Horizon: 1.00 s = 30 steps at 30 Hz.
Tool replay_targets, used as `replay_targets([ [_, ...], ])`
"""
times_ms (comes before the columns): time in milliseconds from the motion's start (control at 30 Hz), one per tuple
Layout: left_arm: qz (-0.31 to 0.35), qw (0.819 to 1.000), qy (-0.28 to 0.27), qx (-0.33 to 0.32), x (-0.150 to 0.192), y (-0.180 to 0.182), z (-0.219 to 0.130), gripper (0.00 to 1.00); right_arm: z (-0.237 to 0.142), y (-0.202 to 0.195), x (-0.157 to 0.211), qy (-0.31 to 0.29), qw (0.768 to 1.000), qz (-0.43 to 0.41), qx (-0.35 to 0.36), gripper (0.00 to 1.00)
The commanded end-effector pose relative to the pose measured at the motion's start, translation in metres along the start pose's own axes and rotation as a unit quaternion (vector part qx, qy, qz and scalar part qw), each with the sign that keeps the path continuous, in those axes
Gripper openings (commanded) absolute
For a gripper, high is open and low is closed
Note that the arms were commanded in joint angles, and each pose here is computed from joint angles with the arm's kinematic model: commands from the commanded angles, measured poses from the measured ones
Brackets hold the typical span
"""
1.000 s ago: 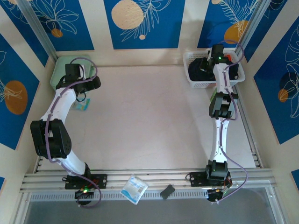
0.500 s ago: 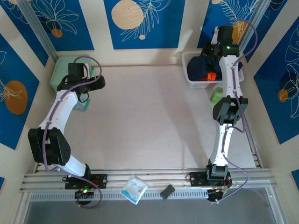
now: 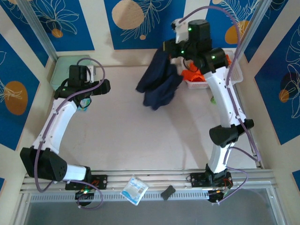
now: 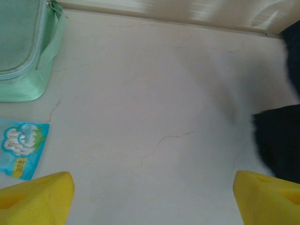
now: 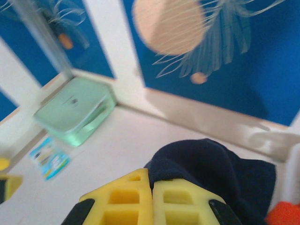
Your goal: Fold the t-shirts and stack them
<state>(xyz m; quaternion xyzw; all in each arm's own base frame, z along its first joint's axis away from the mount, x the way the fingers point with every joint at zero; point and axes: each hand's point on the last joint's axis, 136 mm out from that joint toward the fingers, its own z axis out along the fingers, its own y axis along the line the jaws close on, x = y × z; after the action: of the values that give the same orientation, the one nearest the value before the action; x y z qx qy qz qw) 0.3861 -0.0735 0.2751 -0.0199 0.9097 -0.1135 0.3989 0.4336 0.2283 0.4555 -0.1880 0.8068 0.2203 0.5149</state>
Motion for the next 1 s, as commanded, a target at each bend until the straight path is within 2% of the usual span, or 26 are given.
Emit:
replay_targets([
  [0, 0.0, 1.0, -0.015, -0.015, -0.004, 0.001, -0.029, 0.88, -0.016, 0.027, -0.002, -0.022, 1.0, -0.002, -0.019, 0.0],
  [100, -0.001, 0.999, -0.022, -0.03, -0.004, 0.006, -0.041, 0.89, -0.003, 0.051, 0.037, 0.015, 0.998, 0.033, -0.056, 0.0],
  [233, -0.002, 0.999, -0.016, -0.045, -0.001, 0.011, -0.051, 0.89, 0.017, 0.063, 0.111, 0.088, 0.992, 0.079, -0.054, 0.0],
  [333, -0.007, 0.999, 0.001, -0.053, 0.007, 0.014, -0.054, 0.9, 0.025, 0.054, 0.18, 0.152, 0.981, 0.117, -0.015, 0.0],
  [467, -0.019, 0.998, 0.035, -0.044, 0.029, 0.01, -0.049, 0.9, 0.015, 0.019, 0.268, 0.222, 0.96, 0.154, 0.074, 0.0],
  [600, -0.017, 0.997, 0.074, -0.025, 0.057, -0.006, -0.03, 0.93, -0.008, -0.018, 0.324, 0.267, 0.935, 0.175, 0.157, 0.01],
  [700, -0.014, 0.993, 0.115, -0.007, 0.085, -0.023, -0.004, 0.94, -0.022, -0.034, 0.348, 0.288, 0.918, 0.192, 0.192, 0.43],
  [767, -0.017, 0.989, 0.146, 0.007, 0.105, -0.036, 0.019, 0.94, -0.029, -0.039, 0.358, 0.292, 0.913, 0.199, 0.203, 0.62],
  [867, -0.032, 0.984, 0.174, -0.008, 0.125, -0.04, 0.056, 0.91, -0.035, -0.039, 0.363, 0.291, 0.912, 0.206, 0.202, 0.72],
  [900, -0.039, 0.983, 0.176, -0.018, 0.128, -0.038, 0.066, 0.89, -0.037, -0.039, 0.363, 0.29, 0.913, 0.206, 0.201, 0.8],
  [967, -0.053, 0.983, 0.167, -0.047, 0.127, -0.03, 0.09, 0.85, -0.042, -0.038, 0.361, 0.291, 0.913, 0.206, 0.198, 0.81],
])
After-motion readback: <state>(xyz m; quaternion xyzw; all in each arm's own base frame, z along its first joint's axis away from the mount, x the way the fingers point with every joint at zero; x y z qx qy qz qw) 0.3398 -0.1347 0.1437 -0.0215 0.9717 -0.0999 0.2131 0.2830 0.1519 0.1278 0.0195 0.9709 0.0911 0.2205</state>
